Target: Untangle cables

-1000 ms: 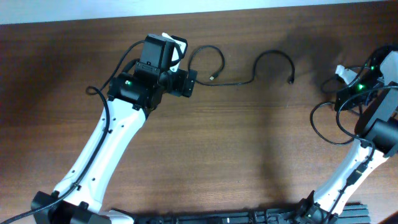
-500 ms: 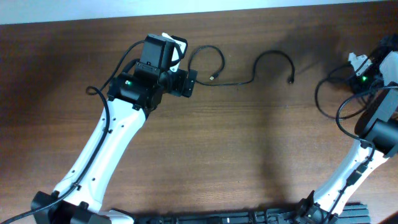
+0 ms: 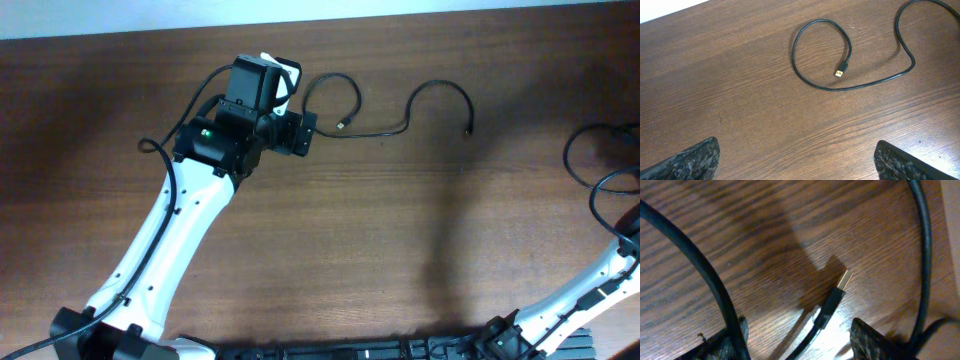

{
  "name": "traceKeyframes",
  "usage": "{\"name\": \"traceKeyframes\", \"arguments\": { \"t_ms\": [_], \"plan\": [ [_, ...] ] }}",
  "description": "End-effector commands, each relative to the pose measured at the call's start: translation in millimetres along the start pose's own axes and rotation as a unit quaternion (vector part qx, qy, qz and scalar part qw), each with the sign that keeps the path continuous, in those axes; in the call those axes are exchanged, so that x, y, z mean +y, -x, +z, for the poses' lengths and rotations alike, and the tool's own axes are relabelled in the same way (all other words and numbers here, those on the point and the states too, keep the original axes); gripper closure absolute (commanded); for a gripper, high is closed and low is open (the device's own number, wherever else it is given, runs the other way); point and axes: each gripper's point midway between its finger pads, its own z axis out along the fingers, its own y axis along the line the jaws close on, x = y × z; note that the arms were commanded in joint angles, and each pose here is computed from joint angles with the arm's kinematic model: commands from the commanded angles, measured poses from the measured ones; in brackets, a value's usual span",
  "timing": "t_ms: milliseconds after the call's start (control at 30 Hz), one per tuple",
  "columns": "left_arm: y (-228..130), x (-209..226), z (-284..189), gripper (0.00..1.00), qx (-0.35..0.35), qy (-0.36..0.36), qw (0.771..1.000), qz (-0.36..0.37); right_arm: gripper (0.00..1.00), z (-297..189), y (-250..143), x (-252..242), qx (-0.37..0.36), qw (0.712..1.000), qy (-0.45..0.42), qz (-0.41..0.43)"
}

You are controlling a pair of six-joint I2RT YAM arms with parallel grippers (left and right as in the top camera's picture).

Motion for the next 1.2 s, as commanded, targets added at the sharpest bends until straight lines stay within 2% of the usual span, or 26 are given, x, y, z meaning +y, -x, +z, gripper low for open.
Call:
{"name": "traceKeyframes", "arguments": {
  "t_ms": [0, 133, 200, 267, 467, 600, 667, 733, 800, 933, 1167],
  "plan": [
    [5.7, 3.1, -9.5, 0.01, -0.014, 0.006, 1.0, -0.008, 0.26, 3.1, 11.8, 48.0, -0.033, 0.991, 0.127, 0.01],
    [5.7, 3.1, -9.5, 0.01, -0.014, 0.006, 1.0, -0.008, 0.2, -26.3, 34.7, 70.0, -0.07, 0.977, 0.201, 0.005],
    [5.7, 3.2, -9.5, 0.01, -0.014, 0.006, 1.0, -0.008, 0.12, -49.1, 46.4, 75.5, -0.086, 0.97, 0.227, 0.003],
    [5.7, 3.1, -9.5, 0.01, -0.014, 0.006, 1.0, -0.008, 0.01, -96.4, 64.5, 76.4, -0.108, 0.962, 0.25, -0.004],
    [5.7, 3.1, -9.5, 0.01, -0.014, 0.006, 1.0, -0.008, 0.01, -206.8, 76.9, 74.2, -0.129, 0.959, 0.25, -0.023],
    [5.7, 3.2, -9.5, 0.01, -0.014, 0.006, 1.0, -0.008, 0.01, -268.2, 72.1, 95.4, -0.134, 0.956, 0.26, -0.016],
    [5.7, 3.1, -9.5, 0.01, -0.014, 0.006, 1.0, -0.008, 0.01, -291.7, 66.7, 116.6, -0.125, 0.954, 0.273, -0.006],
    [5.7, 3.2, -9.5, 0.01, -0.014, 0.006, 1.0, -0.008, 0.01, -309.5, 69.5, 146.2, -0.113, 0.946, 0.302, 0.039],
    [5.7, 3.1, -9.5, 0.01, -0.014, 0.006, 1.0, -0.008, 0.01, -326.0, 70.6, 183.8, -0.099, 0.928, 0.356, 0.051],
    [5.7, 3.1, -9.5, 0.01, -0.014, 0.006, 1.0, -0.008, 0.01, -359.0, 63.1, 257.5, -0.092, 0.896, 0.434, -0.016],
    [5.7, 3.1, -9.5, 0.01, -0.014, 0.006, 1.0, -0.008, 0.01, -386.5, 31.0, 350.0, -0.072, 0.889, 0.437, -0.119]
  ]
}}
